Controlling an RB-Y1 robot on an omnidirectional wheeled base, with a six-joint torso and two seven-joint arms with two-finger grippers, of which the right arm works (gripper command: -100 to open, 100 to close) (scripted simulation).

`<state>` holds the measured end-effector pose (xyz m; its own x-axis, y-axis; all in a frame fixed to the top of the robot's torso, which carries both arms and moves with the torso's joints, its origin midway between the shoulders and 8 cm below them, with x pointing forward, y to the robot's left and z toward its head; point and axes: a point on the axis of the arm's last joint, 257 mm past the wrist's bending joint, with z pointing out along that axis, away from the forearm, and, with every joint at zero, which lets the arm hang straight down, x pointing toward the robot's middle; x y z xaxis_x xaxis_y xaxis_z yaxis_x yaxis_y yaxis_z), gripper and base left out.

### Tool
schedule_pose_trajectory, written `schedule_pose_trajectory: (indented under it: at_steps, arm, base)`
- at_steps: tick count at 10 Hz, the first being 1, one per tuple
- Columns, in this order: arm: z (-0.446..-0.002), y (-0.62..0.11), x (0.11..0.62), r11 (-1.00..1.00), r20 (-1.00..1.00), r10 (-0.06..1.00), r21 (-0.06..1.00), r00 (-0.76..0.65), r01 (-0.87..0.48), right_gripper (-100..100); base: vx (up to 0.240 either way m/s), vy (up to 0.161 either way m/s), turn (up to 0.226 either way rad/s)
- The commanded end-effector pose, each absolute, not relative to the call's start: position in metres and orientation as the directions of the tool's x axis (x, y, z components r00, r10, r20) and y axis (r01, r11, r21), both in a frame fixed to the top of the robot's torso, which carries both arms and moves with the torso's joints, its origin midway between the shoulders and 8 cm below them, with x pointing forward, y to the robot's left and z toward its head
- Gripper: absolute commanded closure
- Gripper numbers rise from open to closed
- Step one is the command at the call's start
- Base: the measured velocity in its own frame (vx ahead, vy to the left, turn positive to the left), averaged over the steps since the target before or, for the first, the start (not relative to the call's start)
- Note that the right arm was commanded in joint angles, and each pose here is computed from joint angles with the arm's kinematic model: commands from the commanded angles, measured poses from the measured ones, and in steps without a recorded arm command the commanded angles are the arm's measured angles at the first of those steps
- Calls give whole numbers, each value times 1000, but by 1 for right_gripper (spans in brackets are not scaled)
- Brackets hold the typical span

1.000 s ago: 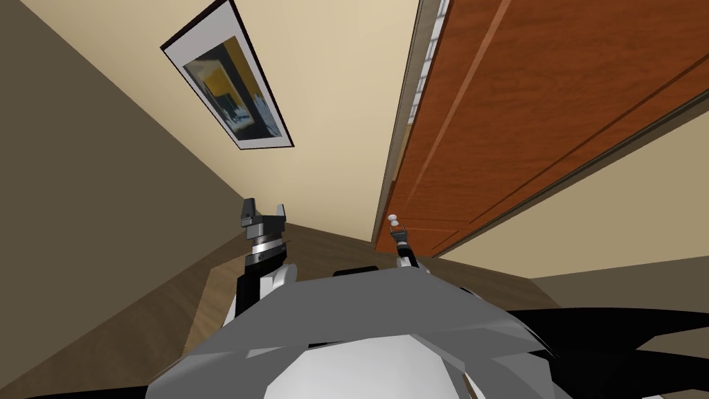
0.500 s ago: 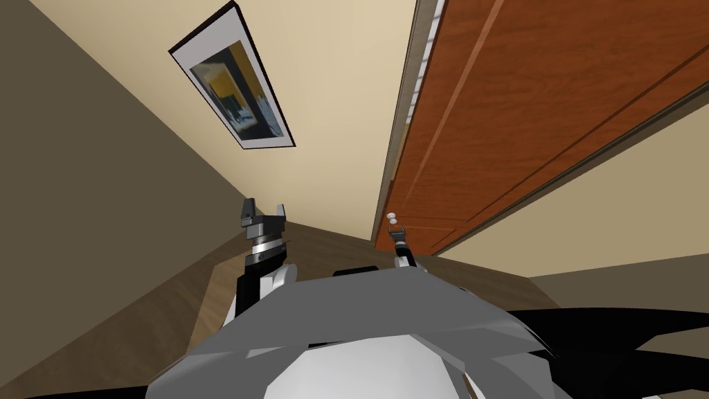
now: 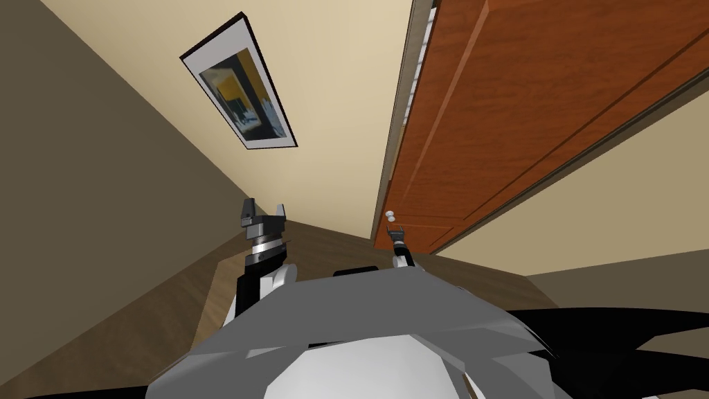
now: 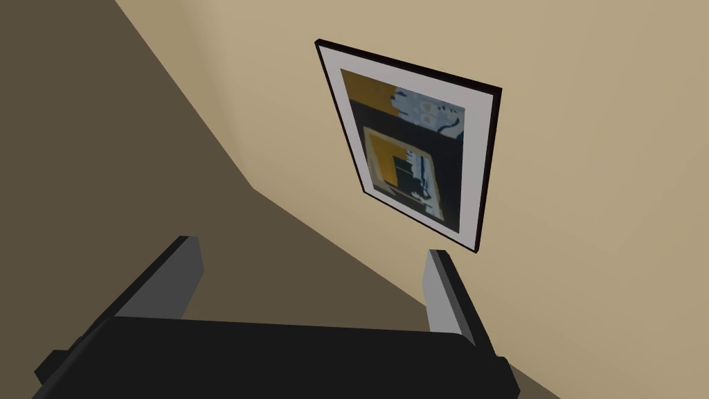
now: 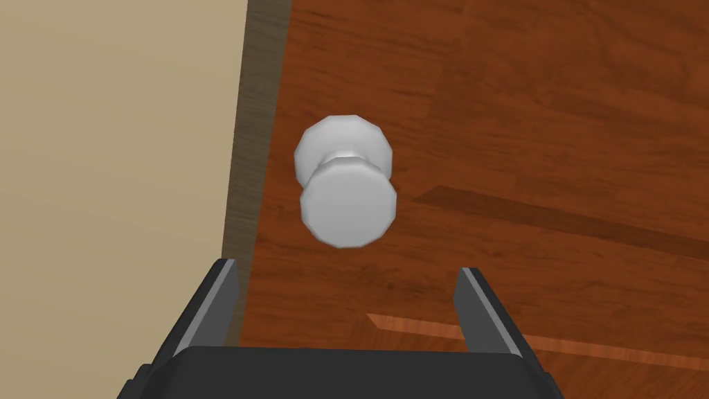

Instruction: Pull the door open

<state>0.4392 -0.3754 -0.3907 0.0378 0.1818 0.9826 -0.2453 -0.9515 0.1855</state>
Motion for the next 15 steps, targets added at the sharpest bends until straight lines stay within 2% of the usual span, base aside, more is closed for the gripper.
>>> schedule_pose_trajectory:
  at_steps: [1, 5, 6, 10, 13, 14, 15]
  arm:
    - [-391, -372, 440, -960, 992, 124, 127, 26, -248, -100]
    - [-392, -364, 443, -968, 1000, 4, 4, 1, -252, -100]
    - [-392, -365, 442, -967, 1000, 24, 24, 5, -252, -100]
    - [-393, -419, 420, -951, 1000, 17, 18, 4, -307, -100]
    - [-393, -424, 417, -949, 1000, 19, 19, 6, -313, -100]
    - [-393, -424, 417, -949, 1000, 19, 19, 6, -313, 100]
    - [-393, -424, 417, -949, 1000, 19, 19, 6, -313, 100]
  base:
    - [-42, -7, 8]
    - [-51, -13, 12]
    - [-22, -6, 2]
    - [203, -1, 143]
    - [128, -10, 44]
    - [-7, -6, -39]
    - [-28, -8, -4]
